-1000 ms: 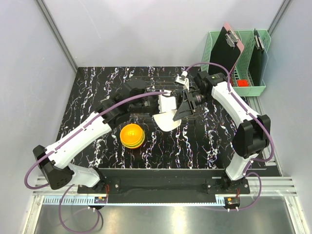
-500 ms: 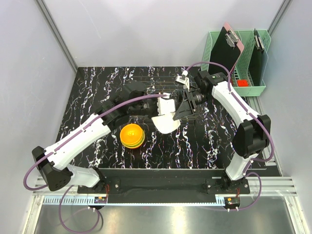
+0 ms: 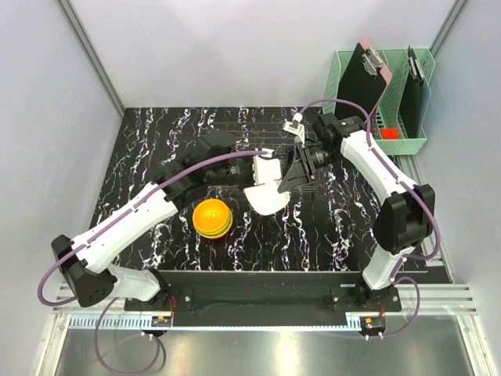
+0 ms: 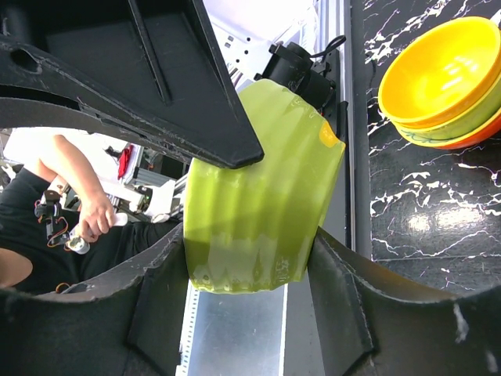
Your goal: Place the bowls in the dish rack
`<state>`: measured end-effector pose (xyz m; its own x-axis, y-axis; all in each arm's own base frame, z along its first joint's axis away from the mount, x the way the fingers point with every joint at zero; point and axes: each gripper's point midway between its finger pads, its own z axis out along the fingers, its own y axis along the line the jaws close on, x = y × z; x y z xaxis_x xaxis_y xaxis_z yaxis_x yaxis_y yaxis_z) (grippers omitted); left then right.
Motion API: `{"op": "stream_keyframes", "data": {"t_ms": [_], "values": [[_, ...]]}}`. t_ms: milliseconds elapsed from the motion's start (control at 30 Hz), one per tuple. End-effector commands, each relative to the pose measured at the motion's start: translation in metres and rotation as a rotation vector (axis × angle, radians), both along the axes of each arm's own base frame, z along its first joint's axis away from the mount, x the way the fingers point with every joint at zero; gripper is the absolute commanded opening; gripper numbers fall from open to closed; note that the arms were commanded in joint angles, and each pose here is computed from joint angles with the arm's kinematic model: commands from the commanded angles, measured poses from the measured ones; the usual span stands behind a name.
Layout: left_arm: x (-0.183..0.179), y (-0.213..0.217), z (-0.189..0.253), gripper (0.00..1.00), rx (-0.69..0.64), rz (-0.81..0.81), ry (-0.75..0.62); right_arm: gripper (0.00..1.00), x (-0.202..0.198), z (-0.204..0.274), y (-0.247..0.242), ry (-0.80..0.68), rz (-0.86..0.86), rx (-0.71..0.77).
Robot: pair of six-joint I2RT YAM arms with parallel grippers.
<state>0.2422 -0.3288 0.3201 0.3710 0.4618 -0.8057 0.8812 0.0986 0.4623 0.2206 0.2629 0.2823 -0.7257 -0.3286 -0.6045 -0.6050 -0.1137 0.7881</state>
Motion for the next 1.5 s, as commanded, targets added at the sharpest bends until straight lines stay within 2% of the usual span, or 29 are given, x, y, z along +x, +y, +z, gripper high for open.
{"op": "stream_keyframes", "data": {"t_ms": [0,100,200,267,433,467,567,833,967,1067,1267,1400,1467], "values": [[-0.005,-0.010,0.026,0.00,-0.084,-0.041,-0.044,0.05,-0.019,0.037,-0.002,0.118,0.010,0.104],[-0.004,-0.010,0.025,0.13,-0.087,-0.032,-0.034,0.00,-0.017,0.035,-0.002,0.121,0.008,0.100],[-0.005,-0.010,0.026,0.17,-0.089,-0.033,-0.032,0.00,-0.017,0.034,-0.002,0.126,0.008,0.098],[-0.005,-0.010,0.025,0.33,-0.088,-0.032,-0.030,0.00,-0.016,0.032,-0.001,0.128,0.009,0.094],[-0.004,-0.008,0.029,0.50,-0.093,-0.020,-0.038,0.00,-0.014,0.027,-0.001,0.135,0.006,0.082],[-0.003,-0.007,0.028,0.60,-0.093,-0.013,-0.035,0.00,-0.013,0.025,-0.001,0.140,0.006,0.079],[0.002,-0.005,0.031,0.79,-0.105,0.034,-0.029,0.00,-0.010,0.019,0.000,0.133,0.004,0.052],[0.042,0.041,0.049,0.90,-0.143,0.232,0.013,0.00,0.008,-0.005,0.001,0.080,-0.044,-0.083],[0.070,0.093,0.050,0.99,-0.153,0.399,0.096,0.00,0.020,-0.010,0.002,0.039,-0.100,-0.142],[0.075,0.125,0.040,0.99,-0.122,0.474,0.123,0.00,0.035,-0.014,0.003,-0.012,-0.162,-0.190],[0.053,0.171,0.001,0.99,-0.054,0.567,0.222,0.00,0.084,-0.016,0.004,-0.150,-0.324,-0.291],[0.029,0.185,-0.033,0.99,0.022,0.577,0.305,0.00,0.129,-0.032,-0.011,-0.278,-0.508,-0.449],[0.015,0.192,-0.057,0.99,0.067,0.594,0.393,0.00,0.151,-0.037,-0.024,-0.350,-0.599,-0.530]]}}
